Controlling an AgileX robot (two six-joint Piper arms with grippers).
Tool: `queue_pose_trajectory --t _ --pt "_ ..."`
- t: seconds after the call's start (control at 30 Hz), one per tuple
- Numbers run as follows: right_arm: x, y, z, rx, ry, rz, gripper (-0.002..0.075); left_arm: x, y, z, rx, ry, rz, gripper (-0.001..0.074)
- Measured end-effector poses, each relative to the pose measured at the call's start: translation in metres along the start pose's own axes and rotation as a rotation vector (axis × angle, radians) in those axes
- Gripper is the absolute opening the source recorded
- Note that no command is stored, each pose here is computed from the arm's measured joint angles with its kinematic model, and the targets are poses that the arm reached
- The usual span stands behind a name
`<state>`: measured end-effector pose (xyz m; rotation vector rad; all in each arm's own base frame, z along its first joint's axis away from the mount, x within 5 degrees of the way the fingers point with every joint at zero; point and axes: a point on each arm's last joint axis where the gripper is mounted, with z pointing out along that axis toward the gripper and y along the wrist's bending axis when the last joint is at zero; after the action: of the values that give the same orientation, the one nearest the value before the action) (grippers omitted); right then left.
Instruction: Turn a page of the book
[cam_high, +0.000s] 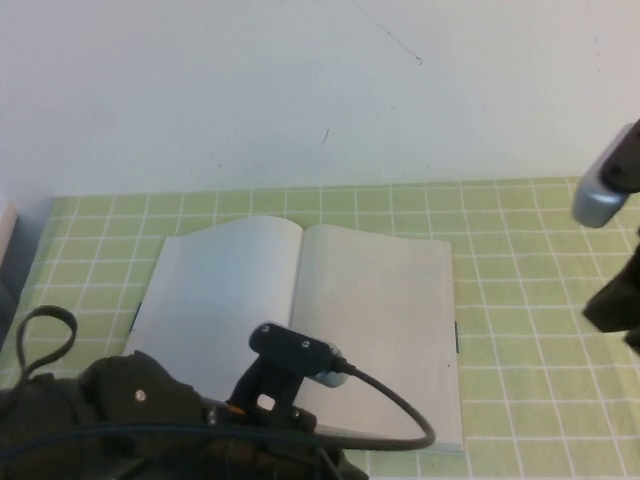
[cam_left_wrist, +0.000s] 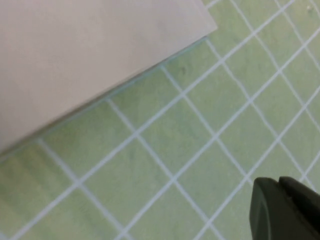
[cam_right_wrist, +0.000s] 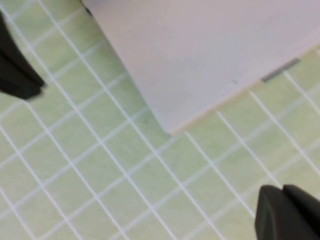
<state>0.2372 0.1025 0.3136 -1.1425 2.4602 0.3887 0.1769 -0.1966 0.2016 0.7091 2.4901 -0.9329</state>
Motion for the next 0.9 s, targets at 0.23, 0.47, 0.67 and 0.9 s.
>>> queue_pose_trajectory --t 0.23,0.47,0.67,0.9 --pt "0.030 0.012 -0.069 0.329 -0.001 0.059 -0.0003 -0.005 -0.002 -0.058 -0.248 -0.144 0.079 -0.0002" --pt "0.071 0.035 -0.097 0.507 -0.167 0.108 -0.0003 0.002 0.003 -0.135 -0.586 -0.363 0.109 -0.0002" --pt "0.114 0.052 -0.079 0.562 -0.318 0.117 -0.0003 0.020 -0.008 -0.201 -0.659 -0.658 0.113 -0.0002" --pt "0.154 0.069 -0.062 0.604 -0.482 0.144 -0.0003 0.053 -0.017 -0.235 -0.590 -0.830 0.168 -0.0002"
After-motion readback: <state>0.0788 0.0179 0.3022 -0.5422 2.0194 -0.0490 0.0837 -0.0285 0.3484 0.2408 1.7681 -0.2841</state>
